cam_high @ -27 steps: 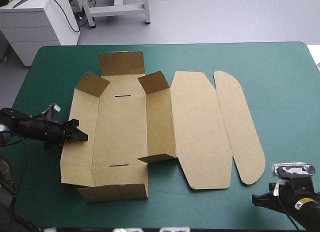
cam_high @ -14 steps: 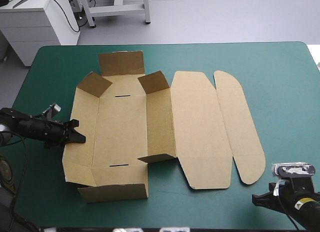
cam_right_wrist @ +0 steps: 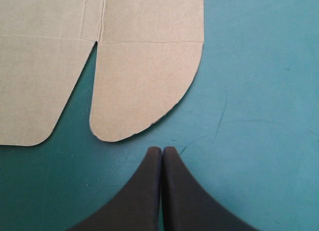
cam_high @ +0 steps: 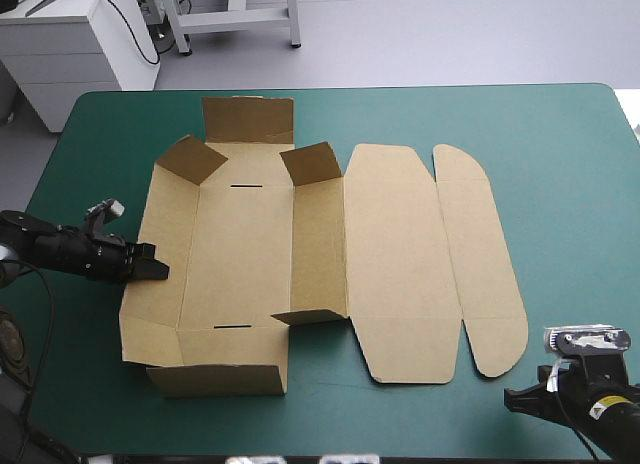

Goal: Fold the box

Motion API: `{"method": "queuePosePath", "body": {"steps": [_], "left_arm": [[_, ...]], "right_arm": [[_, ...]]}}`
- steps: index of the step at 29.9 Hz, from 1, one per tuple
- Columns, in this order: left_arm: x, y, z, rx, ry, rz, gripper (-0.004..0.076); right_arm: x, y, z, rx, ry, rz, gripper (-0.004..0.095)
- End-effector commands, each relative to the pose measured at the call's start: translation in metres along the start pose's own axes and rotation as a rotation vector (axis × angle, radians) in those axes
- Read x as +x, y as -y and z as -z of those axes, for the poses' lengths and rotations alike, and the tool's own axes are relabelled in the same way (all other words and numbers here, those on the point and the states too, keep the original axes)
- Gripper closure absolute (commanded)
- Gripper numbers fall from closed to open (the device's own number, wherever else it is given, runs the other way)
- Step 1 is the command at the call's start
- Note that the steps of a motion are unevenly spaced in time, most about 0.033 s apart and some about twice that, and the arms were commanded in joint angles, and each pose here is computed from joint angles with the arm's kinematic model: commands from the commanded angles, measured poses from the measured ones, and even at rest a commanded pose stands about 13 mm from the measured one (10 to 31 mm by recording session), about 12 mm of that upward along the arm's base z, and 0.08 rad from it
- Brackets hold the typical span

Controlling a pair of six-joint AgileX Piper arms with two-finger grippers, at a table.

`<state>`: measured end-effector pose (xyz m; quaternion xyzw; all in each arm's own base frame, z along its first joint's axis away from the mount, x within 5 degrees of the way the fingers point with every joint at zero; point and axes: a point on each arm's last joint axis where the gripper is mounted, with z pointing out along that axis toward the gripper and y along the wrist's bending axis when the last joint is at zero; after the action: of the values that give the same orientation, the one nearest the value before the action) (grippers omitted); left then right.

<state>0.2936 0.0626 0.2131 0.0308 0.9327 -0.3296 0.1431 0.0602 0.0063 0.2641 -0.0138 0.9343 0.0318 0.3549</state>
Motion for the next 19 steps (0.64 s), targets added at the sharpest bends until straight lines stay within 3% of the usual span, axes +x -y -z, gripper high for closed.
{"method": "queuePosePath", "body": {"steps": [1, 6, 12, 19], "left_arm": [[-0.02, 0.017, 0.021, -0.017, 0.113, -0.129, 0.0732], [-0.041, 0.035, 0.037, -0.044, 0.138, -0.345, 0.0732], [-0.069, 0.074, 0.036, -0.207, 0.1, -0.61, 0.0732], [-0.104, 0.138, 0.02, -0.397, 0.236, -0.917, 0.0732]], "right_arm": [[-0.009, 0.0, 0.004, 0.0, 0.059, 0.003, 0.0928], [-0.009, 0.0, 0.004, 0.0, 0.059, 0.003, 0.0928], [-0.009, 0.0, 0.004, 0.0, 0.059, 0.003, 0.0928], [-0.009, 0.0, 0.004, 0.0, 0.061, 0.003, 0.0928]]}}
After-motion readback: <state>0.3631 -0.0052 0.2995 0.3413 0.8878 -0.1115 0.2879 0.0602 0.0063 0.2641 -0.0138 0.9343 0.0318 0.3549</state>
